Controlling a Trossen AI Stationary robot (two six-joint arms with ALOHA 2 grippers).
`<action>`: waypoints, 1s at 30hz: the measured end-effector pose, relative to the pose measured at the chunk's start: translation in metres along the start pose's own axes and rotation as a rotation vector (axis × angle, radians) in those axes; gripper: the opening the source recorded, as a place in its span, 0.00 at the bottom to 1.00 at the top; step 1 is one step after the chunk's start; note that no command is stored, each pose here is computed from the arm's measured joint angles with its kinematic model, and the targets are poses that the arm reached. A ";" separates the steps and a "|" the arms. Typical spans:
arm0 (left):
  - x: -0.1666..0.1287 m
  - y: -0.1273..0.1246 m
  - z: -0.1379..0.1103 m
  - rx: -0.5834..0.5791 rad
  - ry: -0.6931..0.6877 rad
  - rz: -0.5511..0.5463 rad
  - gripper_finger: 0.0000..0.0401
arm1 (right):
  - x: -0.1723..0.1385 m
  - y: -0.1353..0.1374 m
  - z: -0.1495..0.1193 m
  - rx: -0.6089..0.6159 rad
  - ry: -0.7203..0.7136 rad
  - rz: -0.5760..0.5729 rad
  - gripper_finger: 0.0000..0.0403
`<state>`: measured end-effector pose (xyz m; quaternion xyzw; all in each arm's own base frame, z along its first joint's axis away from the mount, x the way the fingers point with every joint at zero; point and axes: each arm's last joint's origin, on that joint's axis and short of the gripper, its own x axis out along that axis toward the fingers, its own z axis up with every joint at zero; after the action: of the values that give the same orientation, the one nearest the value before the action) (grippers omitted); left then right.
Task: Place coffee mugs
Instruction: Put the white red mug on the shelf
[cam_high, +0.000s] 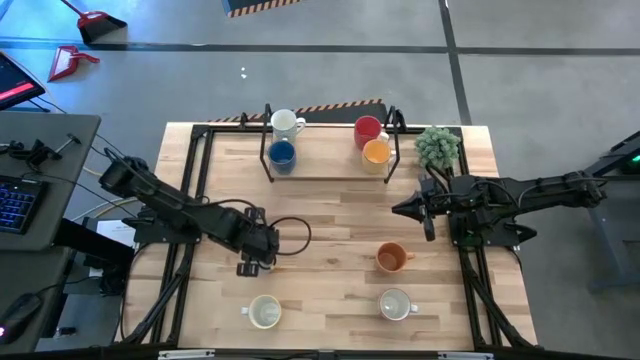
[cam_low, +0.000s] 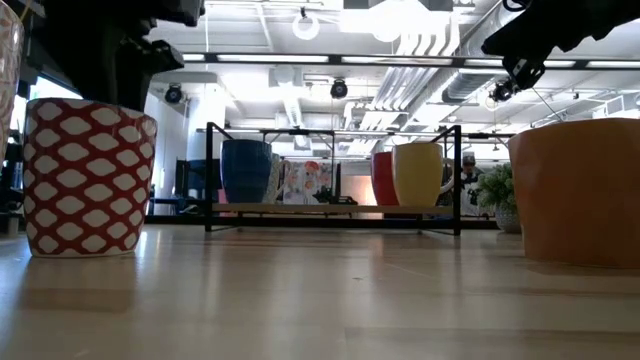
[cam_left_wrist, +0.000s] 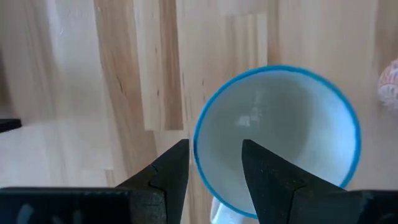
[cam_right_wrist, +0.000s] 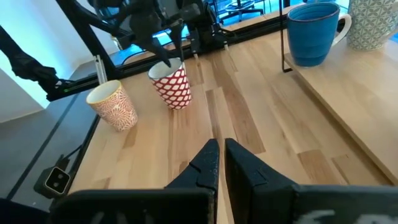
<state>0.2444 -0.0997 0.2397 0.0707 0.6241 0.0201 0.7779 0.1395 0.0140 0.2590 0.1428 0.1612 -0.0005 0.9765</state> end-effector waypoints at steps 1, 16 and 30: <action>0.001 0.001 0.000 -0.004 0.003 0.002 0.35 | 0.000 0.000 0.000 0.007 0.002 0.003 0.01; 0.026 0.014 -0.006 -0.017 0.027 -0.006 0.34 | 0.000 0.000 0.000 0.016 0.006 0.014 0.01; 0.036 0.019 -0.003 -0.016 -0.012 -0.070 0.33 | 0.000 0.000 -0.001 0.008 0.016 0.011 0.01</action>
<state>0.2504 -0.0764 0.2072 0.0429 0.6213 -0.0027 0.7824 0.1391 0.0145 0.2578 0.1476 0.1684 0.0051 0.9746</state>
